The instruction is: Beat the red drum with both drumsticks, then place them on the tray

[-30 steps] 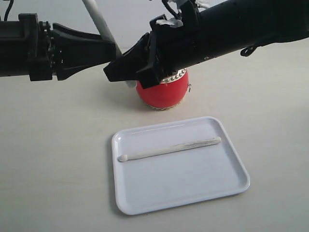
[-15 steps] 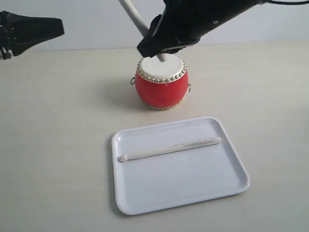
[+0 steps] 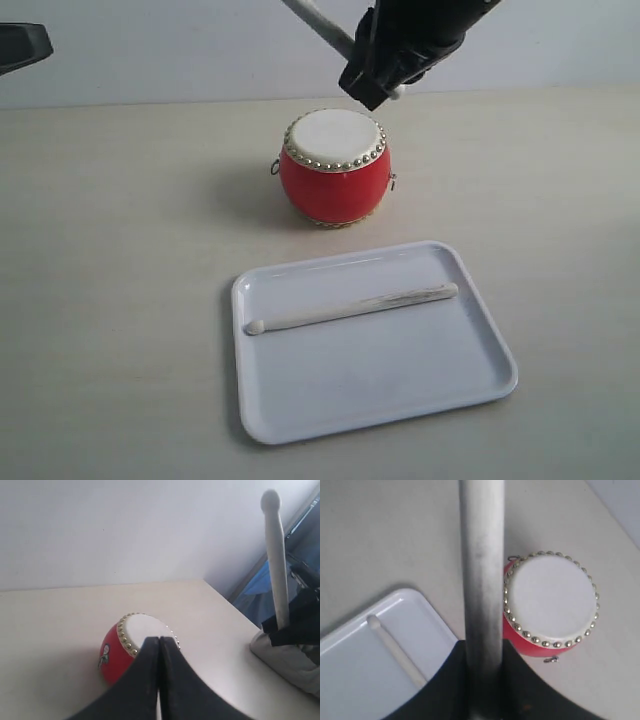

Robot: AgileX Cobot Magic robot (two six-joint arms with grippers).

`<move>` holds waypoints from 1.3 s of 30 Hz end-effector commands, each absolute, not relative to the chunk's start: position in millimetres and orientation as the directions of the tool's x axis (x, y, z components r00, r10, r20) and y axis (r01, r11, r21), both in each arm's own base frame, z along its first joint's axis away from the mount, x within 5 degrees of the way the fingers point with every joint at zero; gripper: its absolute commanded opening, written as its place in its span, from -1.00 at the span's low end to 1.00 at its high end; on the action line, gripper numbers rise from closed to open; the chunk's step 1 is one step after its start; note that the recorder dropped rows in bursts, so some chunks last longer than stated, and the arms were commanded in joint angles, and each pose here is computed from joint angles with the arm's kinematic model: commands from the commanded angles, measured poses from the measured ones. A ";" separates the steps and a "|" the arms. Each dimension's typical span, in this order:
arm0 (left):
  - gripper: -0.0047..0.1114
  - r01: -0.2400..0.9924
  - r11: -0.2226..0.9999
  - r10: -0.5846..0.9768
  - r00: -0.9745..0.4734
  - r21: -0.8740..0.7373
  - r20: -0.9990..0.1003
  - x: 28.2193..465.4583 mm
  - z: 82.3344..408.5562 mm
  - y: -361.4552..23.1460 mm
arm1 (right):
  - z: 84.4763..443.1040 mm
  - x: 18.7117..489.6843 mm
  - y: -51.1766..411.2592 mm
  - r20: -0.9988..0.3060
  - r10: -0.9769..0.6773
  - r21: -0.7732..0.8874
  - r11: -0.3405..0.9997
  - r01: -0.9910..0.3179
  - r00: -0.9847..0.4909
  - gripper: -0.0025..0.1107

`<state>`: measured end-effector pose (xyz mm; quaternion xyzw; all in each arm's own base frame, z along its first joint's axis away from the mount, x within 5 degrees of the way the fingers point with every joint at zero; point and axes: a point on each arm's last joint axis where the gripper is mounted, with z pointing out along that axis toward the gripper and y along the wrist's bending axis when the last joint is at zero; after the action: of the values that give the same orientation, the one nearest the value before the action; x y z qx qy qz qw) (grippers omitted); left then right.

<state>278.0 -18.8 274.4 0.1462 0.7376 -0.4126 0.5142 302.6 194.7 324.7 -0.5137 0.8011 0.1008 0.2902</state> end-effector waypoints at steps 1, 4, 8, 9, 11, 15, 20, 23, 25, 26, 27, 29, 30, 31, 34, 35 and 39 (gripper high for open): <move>-0.92 0.613 0.633 -0.240 -0.424 -0.472 -0.873 276.9 277.1 -11.6 | 320.2 297.0 185.0 -0.432 -0.875 -0.174 0.321 -0.931 -0.221 -0.96; -0.92 0.602 0.644 -0.244 -0.424 -0.473 -0.872 277.1 276.3 -8.8 | 312.1 291.9 180.1 -0.332 -0.922 -0.131 0.253 -0.959 -0.198 -0.96; -0.92 0.602 0.644 -0.244 -0.424 -0.473 -0.872 277.1 276.3 -8.8 | 295.9 292.7 179.6 -0.246 -0.946 -0.054 0.230 -0.972 -0.210 -0.96; -0.92 0.602 0.644 -0.244 -0.424 -0.473 -0.872 277.1 276.3 -8.8 | 291.2 294.7 180.7 -0.237 -0.948 -0.043 0.229 -0.972 -0.213 -0.96; -0.92 0.602 0.644 -0.244 -0.424 -0.473 -0.872 277.1 276.3 -8.8 | 276.8 298.5 182.4 -0.205 -0.953 -0.014 0.232 -0.973 -0.224 -0.96; -0.92 0.607 0.638 -0.244 -0.424 -0.474 -0.872 276.7 276.7 -9.2 | 241.9 295.1 192.8 -0.056 -0.988 -0.003 0.146 -0.989 -0.146 -0.96; -0.92 0.611 0.635 -0.244 -0.422 -0.473 -0.873 276.5 276.9 -9.5 | 205.1 276.8 209.7 0.123 -0.992 0.014 -0.004 -1.000 0.006 -0.96; -0.92 0.625 0.620 -0.245 -0.421 -0.475 -0.873 275.4 278.0 -10.6 | 193.9 265.6 214.2 0.153 -0.988 0.045 -0.013 -0.999 0.020 -0.96; -0.92 0.633 0.611 -0.246 -0.420 -0.476 -0.874 274.7 278.6 -11.3 | 189.1 261.3 213.1 0.174 -0.985 0.052 0.009 -0.999 0.000 -0.96; -0.92 0.636 0.607 -0.246 -0.420 -0.477 -0.874 274.5 278.8 -11.5 | 186.4 259.1 212.0 0.193 -0.981 0.051 0.011 -0.999 -0.001 -0.96; -0.92 0.638 0.605 -0.246 -0.418 -0.475 -0.875 274.3 279.0 -11.7 | 183.0 257.6 208.8 0.214 -0.977 0.052 0.018 -0.998 -0.006 -0.96; -0.92 0.642 0.601 -0.246 -0.418 -0.476 -0.875 274.0 279.3 -12.0 | 176.5 254.6 202.4 0.257 -0.966 0.054 0.019 -0.998 -0.004 -0.96; -0.92 0.643 0.599 -0.246 -0.418 -0.476 -0.875 273.9 279.4 -12.1 | 172.8 252.8 198.7 0.282 -0.960 0.054 0.020 -0.998 -0.004 -0.96; -0.92 0.645 0.598 -0.246 -0.418 -0.476 -0.875 273.8 279.5 -12.2 | 169.6 251.0 195.5 0.301 -0.954 0.058 0.017 -0.998 0.001 -0.96; -0.92 0.655 0.586 -0.248 -0.417 -0.478 -0.875 272.9 280.3 -13.0 | 164.0 246.4 191.2 0.327 -0.945 0.073 0.009 -0.997 0.015 -0.96; -0.92 0.658 0.582 -0.248 -0.416 -0.478 -0.875 272.7 280.5 -13.2 | 162.8 244.7 191.0 0.332 -0.943 0.078 0.003 -0.997 0.023 -0.96; -0.92 0.657 0.583 -0.248 -0.416 -0.478 -0.875 272.7 280.5 -13.2 | 159.6 240.9 197.6 0.330 -0.943 0.080 -0.021 -0.997 0.046 -0.96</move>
<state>274.5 -13.2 277.3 0.1425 0.7276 -0.4287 0.5163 243.7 193.3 162.2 -0.7029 0.6902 -0.0881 -0.1473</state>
